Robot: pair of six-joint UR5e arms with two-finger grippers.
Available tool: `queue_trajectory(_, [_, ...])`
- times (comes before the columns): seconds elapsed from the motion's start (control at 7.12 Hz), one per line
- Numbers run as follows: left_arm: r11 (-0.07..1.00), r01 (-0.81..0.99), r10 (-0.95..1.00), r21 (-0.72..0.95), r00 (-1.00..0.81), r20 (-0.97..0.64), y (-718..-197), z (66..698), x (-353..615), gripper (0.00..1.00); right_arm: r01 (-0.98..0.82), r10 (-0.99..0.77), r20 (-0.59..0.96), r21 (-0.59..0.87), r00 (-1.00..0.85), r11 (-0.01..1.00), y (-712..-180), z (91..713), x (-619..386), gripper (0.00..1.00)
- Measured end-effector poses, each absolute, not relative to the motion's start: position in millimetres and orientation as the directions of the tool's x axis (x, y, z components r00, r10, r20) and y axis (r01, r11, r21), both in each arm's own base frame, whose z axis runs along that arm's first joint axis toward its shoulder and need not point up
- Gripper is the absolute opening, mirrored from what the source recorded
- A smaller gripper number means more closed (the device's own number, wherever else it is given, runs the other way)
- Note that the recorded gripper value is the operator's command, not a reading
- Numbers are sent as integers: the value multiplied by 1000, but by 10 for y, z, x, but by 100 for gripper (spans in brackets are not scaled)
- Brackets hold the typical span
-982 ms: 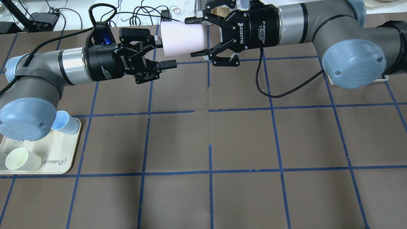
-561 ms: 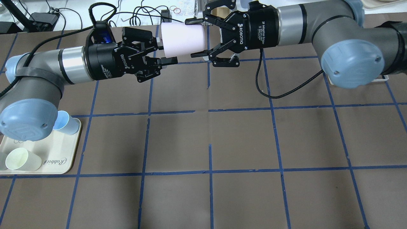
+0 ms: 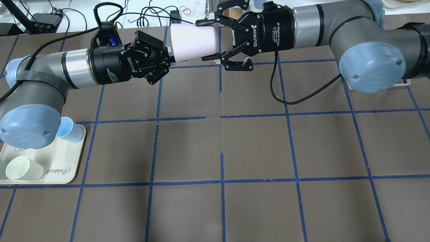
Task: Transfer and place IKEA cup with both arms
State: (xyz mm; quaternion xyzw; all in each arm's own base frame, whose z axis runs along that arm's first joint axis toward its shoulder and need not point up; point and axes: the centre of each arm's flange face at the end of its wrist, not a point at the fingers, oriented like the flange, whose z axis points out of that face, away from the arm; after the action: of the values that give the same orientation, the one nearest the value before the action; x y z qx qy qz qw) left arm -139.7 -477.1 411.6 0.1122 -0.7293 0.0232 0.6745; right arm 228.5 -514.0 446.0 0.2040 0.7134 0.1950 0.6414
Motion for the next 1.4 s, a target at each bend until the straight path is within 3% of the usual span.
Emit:
queue_trajectory(0.14, [974, -195, -131, 116, -66, 989, -4770, 4121, -1397, 0, 41, 547, -832, 546, -93, 837, -5144, 4455, 2285, 100])
queue_trajectory(0.84, [973, -199, -132, 113, -86, 987, -4744, 4187, -1385, 0, 72, 588, -806, 584, -69, 809, -5266, 4477, 2117, 100])
queue_trajectory(1.12, [970, -217, -160, 111, -224, 961, -4718, 4175, -1304, 0, 161, 590, -807, 579, -22, 799, -5452, 4487, 1560, 100])
queue_trajectory(1.4, [968, -241, -183, 73, -475, 861, -4648, 4062, -1129, 0, 246, 590, -805, 562, -56, 790, -5494, 4486, 1198, 100])
